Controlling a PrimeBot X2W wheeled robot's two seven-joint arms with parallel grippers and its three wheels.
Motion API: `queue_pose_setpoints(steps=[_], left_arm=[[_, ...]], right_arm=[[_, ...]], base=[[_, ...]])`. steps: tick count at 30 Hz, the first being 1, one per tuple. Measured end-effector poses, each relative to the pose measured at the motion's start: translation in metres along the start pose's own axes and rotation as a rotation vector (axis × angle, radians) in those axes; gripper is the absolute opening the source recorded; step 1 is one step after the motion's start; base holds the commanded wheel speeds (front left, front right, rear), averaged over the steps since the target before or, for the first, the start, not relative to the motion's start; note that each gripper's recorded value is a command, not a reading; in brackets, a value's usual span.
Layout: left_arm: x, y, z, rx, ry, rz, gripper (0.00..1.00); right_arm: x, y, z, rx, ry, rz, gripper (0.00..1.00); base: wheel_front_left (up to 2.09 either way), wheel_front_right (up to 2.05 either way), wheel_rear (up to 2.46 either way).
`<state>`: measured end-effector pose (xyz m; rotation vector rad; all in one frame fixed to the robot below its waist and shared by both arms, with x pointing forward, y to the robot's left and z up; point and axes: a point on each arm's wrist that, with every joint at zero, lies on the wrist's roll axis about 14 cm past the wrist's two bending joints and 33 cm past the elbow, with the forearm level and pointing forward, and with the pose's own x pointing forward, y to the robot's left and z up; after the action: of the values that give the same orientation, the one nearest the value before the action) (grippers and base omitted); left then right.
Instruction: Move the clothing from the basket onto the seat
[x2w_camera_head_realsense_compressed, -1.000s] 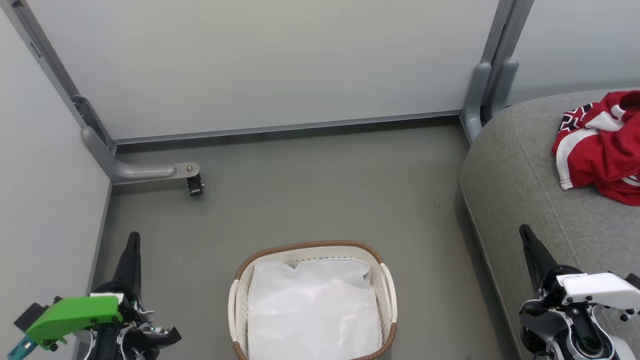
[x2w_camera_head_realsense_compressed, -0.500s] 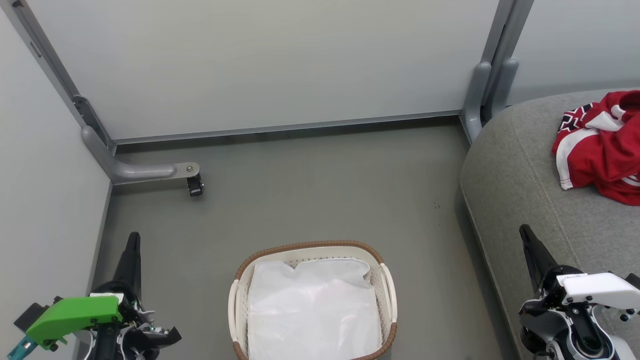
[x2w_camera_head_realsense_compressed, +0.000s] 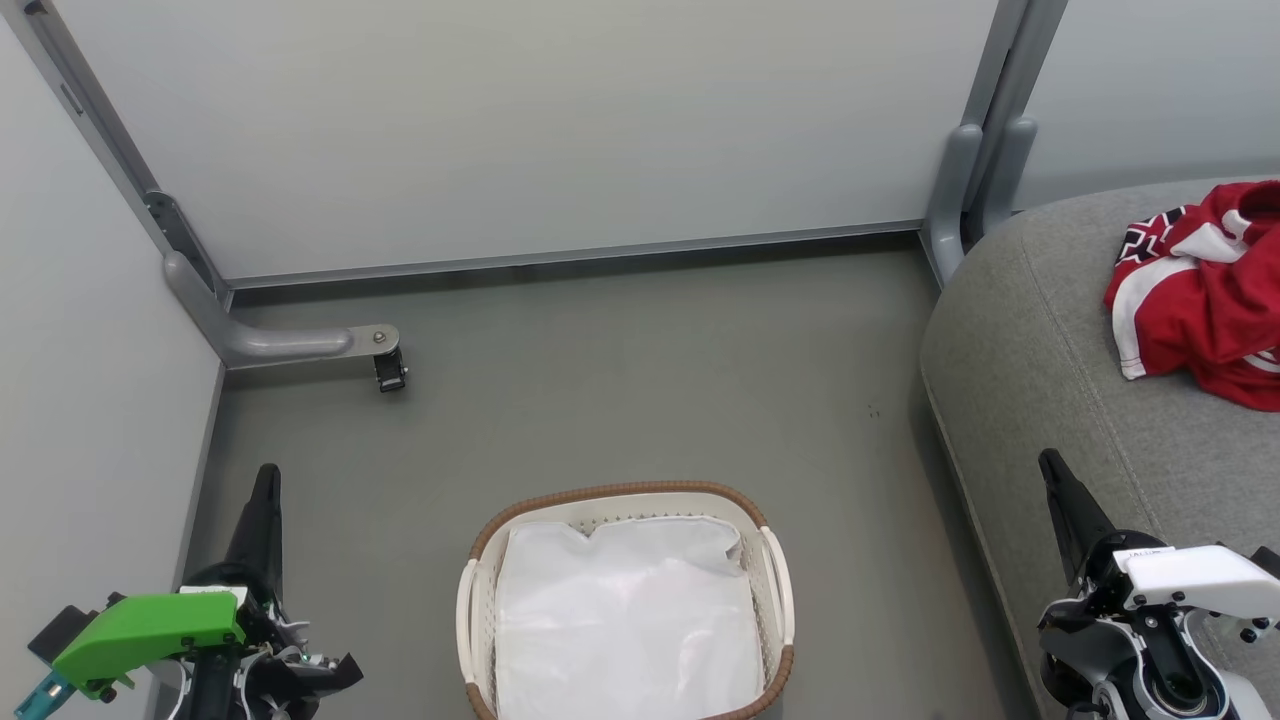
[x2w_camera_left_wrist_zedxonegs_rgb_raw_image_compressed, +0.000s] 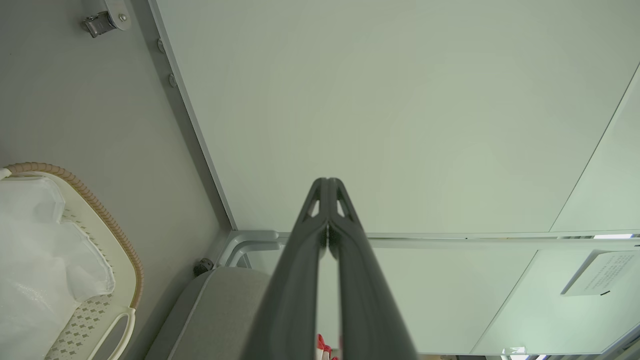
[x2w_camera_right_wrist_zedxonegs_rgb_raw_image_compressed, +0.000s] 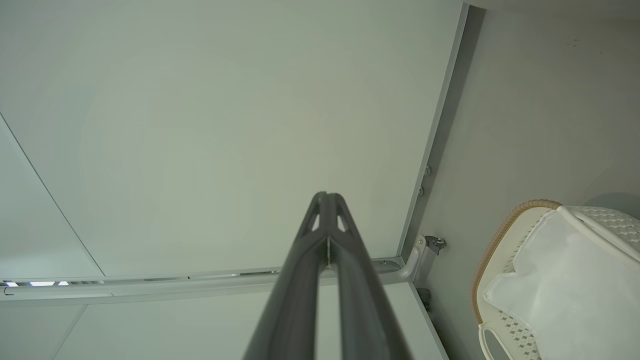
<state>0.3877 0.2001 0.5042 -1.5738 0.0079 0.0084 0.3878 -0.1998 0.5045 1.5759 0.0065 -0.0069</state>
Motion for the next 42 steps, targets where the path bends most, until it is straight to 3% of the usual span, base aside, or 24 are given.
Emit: queue_pose_setpoints(steps=[42], left_arm=[[0.0000,0.0000,0.0000,0.000,0.000,0.000,0.00]], right_arm=[[0.0000,0.0000,0.0001,0.000,0.000,0.000,0.00]], base=[[0.00,0.00,0.00]])
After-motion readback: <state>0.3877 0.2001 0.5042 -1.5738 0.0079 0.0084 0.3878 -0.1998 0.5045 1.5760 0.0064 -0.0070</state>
